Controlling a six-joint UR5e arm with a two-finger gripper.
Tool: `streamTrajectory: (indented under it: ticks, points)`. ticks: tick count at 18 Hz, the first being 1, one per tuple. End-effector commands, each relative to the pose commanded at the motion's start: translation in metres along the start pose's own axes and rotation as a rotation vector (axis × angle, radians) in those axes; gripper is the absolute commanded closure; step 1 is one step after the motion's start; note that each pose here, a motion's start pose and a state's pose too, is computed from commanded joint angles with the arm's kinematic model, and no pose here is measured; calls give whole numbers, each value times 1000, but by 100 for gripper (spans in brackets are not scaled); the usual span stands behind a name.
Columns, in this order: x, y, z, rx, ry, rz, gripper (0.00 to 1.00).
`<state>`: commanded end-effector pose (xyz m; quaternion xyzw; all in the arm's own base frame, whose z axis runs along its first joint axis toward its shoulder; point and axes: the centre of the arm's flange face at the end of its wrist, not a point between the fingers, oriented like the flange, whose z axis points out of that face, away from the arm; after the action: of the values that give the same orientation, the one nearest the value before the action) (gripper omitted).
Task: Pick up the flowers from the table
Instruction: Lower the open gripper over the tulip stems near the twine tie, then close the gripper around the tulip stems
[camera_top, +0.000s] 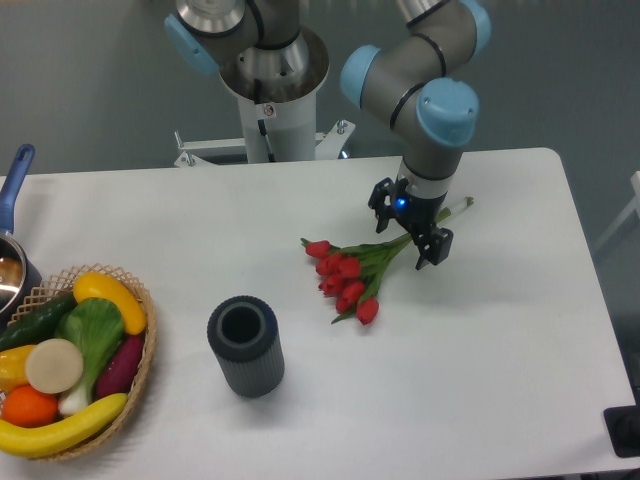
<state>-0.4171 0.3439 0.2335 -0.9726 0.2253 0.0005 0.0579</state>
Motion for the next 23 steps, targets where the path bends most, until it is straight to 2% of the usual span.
streamTrajectory:
  ticks: [8, 23]
  points:
    - [4, -4, 27, -20, 45, 9, 0]
    - [10, -2, 38, -21, 71, 5, 2]
